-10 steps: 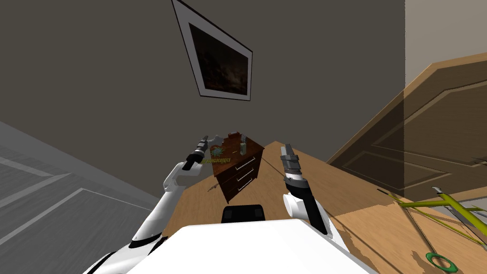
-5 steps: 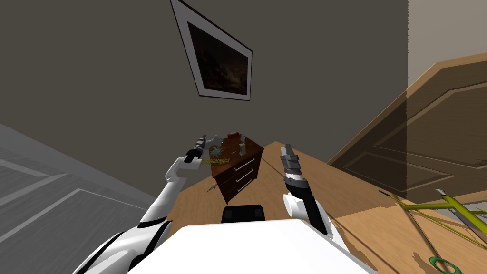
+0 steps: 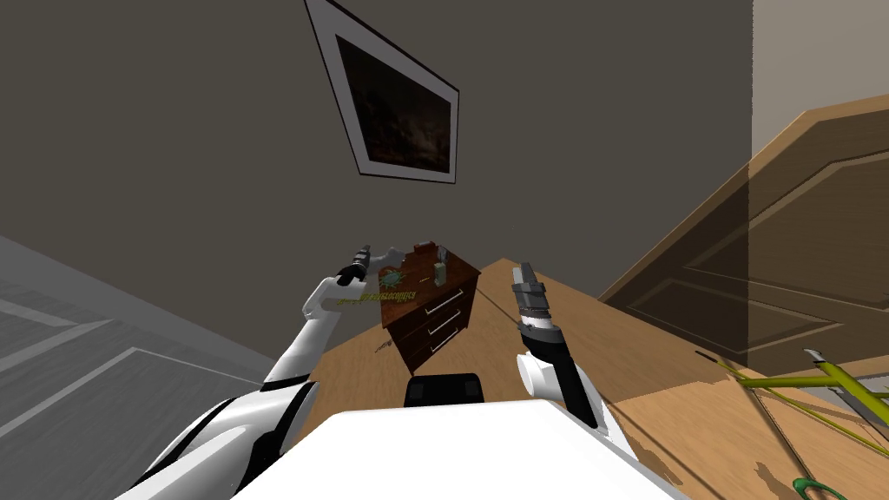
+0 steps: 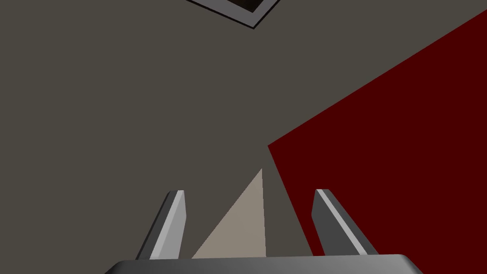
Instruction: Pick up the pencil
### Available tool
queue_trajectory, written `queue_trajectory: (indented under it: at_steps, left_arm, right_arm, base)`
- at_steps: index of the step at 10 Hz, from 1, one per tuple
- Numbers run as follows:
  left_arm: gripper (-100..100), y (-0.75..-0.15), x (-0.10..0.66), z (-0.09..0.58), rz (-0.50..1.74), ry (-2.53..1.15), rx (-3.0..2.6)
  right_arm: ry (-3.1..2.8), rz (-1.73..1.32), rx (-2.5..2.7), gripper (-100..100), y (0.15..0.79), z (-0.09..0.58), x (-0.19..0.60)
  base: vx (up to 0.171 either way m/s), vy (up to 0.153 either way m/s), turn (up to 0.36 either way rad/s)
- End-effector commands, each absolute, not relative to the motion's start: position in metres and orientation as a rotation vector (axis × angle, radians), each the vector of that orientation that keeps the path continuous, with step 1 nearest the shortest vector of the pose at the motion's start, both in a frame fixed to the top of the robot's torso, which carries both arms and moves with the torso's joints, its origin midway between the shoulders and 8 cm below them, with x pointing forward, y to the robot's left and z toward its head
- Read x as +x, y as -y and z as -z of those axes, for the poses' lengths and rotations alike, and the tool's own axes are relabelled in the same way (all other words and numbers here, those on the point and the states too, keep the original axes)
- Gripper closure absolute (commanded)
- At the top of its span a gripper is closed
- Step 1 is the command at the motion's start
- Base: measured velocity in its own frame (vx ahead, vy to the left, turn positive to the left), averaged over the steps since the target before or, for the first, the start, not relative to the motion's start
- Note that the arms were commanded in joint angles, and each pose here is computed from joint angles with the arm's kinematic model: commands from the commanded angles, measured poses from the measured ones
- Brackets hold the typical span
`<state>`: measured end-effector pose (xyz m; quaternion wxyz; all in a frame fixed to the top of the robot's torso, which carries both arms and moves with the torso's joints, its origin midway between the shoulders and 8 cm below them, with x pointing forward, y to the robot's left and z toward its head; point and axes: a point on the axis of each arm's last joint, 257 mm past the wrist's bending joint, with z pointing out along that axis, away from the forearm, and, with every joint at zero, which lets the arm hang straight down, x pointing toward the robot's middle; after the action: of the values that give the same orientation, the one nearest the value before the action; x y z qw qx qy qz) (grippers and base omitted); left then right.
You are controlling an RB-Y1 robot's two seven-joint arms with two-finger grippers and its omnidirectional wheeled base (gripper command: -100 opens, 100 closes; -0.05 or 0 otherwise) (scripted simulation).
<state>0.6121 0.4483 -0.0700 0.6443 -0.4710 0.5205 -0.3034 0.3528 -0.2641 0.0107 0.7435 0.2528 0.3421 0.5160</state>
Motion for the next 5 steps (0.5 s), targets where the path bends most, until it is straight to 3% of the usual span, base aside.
queue_trajectory:
  at_steps: [1, 5]
  left_arm:
    - [-100, -0.462, 0.618, 0.077, 0.65, -1.191, -1.122]
    - [-100, -0.5, 0.624, 0.08, 0.559, -1.175, -1.231]
  right_arm:
    - [-0.749, -1.131, 0.554, 0, 0.264, -0.011, 0.353]
    - [-0.749, -1.131, 0.554, 0, 0.264, -0.011, 0.353]
  base:
    - [0.034, -0.041, 0.011]
    - [0.031, -0.052, 0.007]
